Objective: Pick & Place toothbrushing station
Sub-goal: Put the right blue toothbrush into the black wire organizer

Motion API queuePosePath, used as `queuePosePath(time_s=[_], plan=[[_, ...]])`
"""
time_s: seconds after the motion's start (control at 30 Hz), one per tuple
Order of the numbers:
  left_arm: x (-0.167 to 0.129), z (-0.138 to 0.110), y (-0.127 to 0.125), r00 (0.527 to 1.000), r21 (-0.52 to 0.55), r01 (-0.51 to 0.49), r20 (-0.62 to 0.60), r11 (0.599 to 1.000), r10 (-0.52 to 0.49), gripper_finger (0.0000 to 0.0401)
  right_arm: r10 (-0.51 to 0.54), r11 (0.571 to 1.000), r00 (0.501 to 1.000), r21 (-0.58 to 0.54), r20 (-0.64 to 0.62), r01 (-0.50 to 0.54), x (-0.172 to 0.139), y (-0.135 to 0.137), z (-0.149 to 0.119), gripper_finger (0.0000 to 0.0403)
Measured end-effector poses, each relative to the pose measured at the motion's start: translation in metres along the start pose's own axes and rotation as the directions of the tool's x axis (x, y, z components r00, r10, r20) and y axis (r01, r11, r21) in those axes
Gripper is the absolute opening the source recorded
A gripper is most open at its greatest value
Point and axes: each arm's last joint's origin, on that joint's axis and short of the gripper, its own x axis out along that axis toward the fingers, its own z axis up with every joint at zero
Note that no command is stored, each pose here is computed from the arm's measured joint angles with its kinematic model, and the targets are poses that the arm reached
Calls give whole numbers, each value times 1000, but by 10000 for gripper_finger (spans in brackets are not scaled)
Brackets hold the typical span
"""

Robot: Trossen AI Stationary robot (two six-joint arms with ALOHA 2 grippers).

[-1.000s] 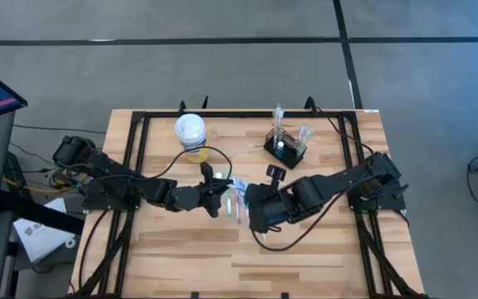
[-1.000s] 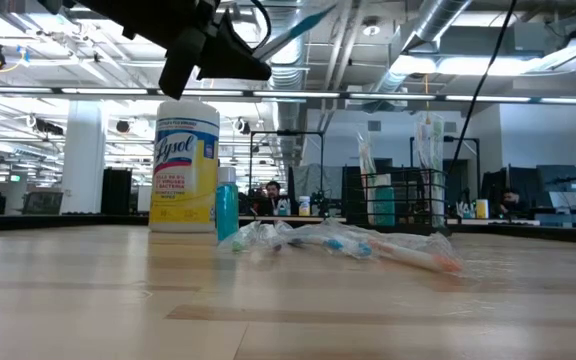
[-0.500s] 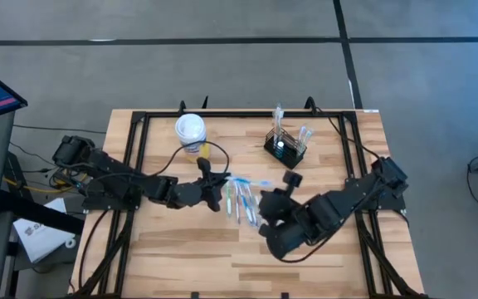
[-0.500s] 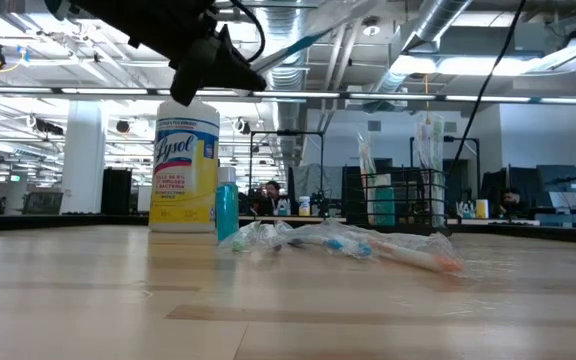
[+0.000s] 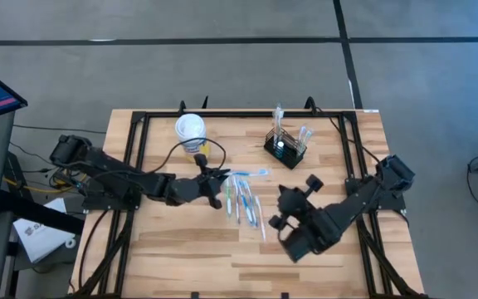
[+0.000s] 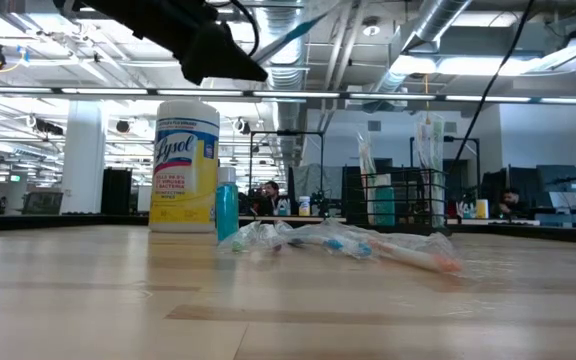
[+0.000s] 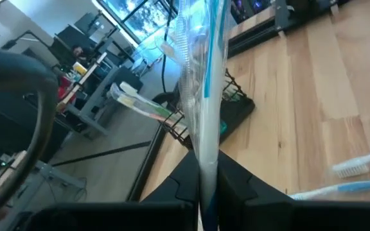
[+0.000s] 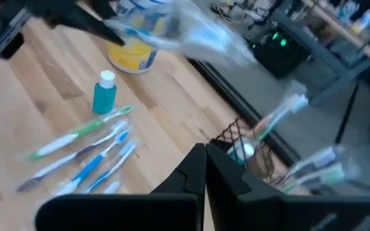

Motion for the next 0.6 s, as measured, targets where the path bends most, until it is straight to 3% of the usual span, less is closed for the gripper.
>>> queuePosePath(time_s=[0.2, 0.43, 0.6], plan=[[-4, 5, 6, 998, -75, 46, 49, 996, -42, 12, -3, 989, 997, 144, 81, -9, -4, -10, -30, 0], [-3, 8, 5, 988, -117, 126, 101, 985, -115, 12, 69, 951, 966, 275, 251, -139, -15, -25, -59, 0], [-3, 10, 5, 980, -139, 159, 139, 977, -140, 12, 113, 929, 949, 307, 295, -206, -12, -31, -72, 0]])
